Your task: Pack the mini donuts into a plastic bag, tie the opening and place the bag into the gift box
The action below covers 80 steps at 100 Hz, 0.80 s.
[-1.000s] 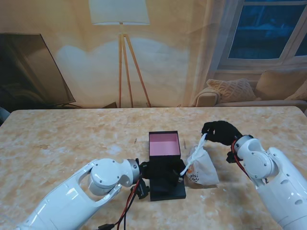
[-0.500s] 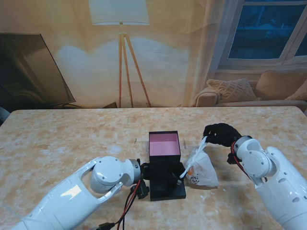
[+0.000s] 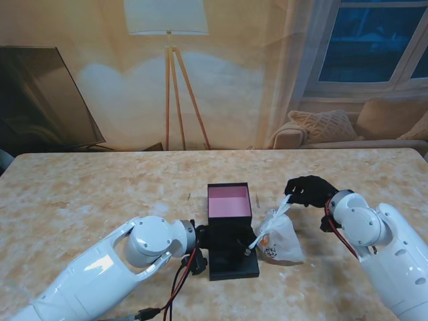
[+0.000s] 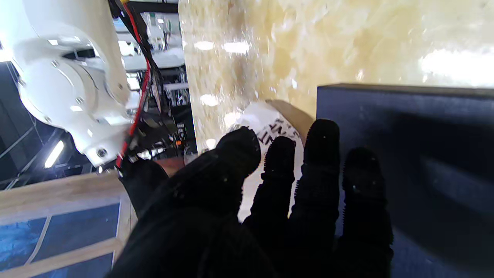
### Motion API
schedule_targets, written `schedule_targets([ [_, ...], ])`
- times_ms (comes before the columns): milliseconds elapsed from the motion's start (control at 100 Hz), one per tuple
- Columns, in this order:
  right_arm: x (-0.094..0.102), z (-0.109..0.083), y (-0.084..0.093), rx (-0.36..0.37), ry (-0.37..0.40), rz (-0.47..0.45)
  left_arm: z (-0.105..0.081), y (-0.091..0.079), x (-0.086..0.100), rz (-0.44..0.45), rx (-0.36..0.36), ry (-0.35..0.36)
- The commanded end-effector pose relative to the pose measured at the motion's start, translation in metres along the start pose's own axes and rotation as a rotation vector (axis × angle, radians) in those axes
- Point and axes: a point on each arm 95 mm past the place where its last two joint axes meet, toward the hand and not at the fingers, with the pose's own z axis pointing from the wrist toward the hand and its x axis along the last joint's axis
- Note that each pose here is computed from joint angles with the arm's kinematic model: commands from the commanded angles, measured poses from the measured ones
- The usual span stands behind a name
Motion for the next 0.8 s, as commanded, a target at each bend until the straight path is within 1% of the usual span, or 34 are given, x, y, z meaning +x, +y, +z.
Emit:
schedule_targets([
  [0,0.001,-0.009,-0.002,0.007,0.032,-0.046,0.002,0.009,0.003,-0.001,-0.007,0.009],
  [60,0.003,-0.016,-0.001,0.031,0.051,-0.056,0.002,0.008,0.006,0.004,0.019,0.015],
  [160,0.006,-0.024,0.002,0.022,0.078,-0.079,0.002,0.005,0.010,0.015,0.047,0.024],
  [290,0.006,-0.032,0.007,0.042,0.095,-0.103,-0.001,0.003,0.013,0.033,0.077,0.037],
  [590,0.005,-0.044,0.011,0.099,0.117,-0.070,-0.008,-0.005,0.018,0.108,0.114,0.058],
  [790,0.006,-0.049,0.012,0.080,0.132,-0.070,-0.011,-0.009,0.021,0.140,0.162,0.063],
])
